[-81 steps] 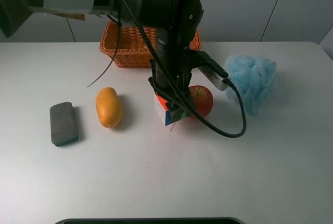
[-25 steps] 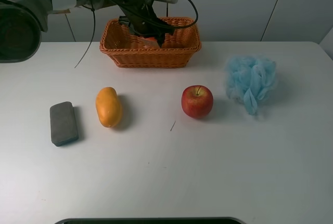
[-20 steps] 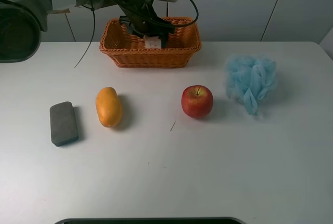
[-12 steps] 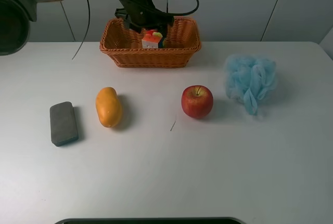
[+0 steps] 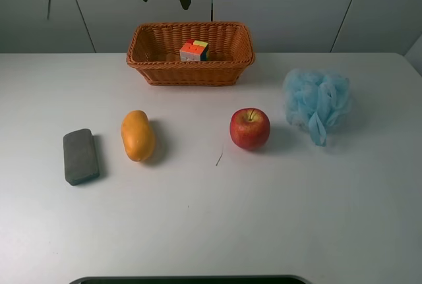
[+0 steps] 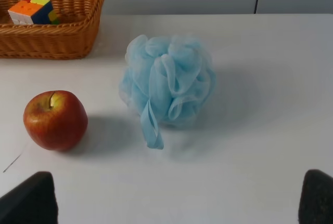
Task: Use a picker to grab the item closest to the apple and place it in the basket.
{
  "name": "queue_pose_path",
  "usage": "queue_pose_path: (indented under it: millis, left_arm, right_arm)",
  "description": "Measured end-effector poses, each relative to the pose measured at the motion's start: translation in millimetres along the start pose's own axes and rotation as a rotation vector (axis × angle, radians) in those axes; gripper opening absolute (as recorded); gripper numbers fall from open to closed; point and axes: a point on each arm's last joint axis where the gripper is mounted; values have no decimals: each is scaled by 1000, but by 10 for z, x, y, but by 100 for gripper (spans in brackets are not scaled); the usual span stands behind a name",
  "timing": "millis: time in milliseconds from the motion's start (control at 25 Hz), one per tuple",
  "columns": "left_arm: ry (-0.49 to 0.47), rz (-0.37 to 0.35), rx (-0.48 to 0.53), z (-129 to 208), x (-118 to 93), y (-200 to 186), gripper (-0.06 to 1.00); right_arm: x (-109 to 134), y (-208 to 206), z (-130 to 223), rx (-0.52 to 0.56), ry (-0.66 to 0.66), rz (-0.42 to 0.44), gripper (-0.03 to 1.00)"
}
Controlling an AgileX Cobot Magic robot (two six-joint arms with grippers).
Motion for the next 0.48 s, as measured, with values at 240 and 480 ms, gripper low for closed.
queue_pose_path:
  millis: [240, 480]
  left_arm:
    - [13, 7, 64, 403, 80, -474, 74]
    - [86, 2, 111, 1165, 251, -1093, 74]
  right_arm:
    - [0, 0, 0, 0, 0, 0, 70]
    - [0, 0, 0, 0, 0, 0, 70]
Point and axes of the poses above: a point on each arm's last joint axis where the gripper is mounted, y pointing out along that axis toward the gripper, x along the wrist's bending axis when the last joint is at zero, z = x × y, and after that the axes turned 5 degrees about -y, right-handed
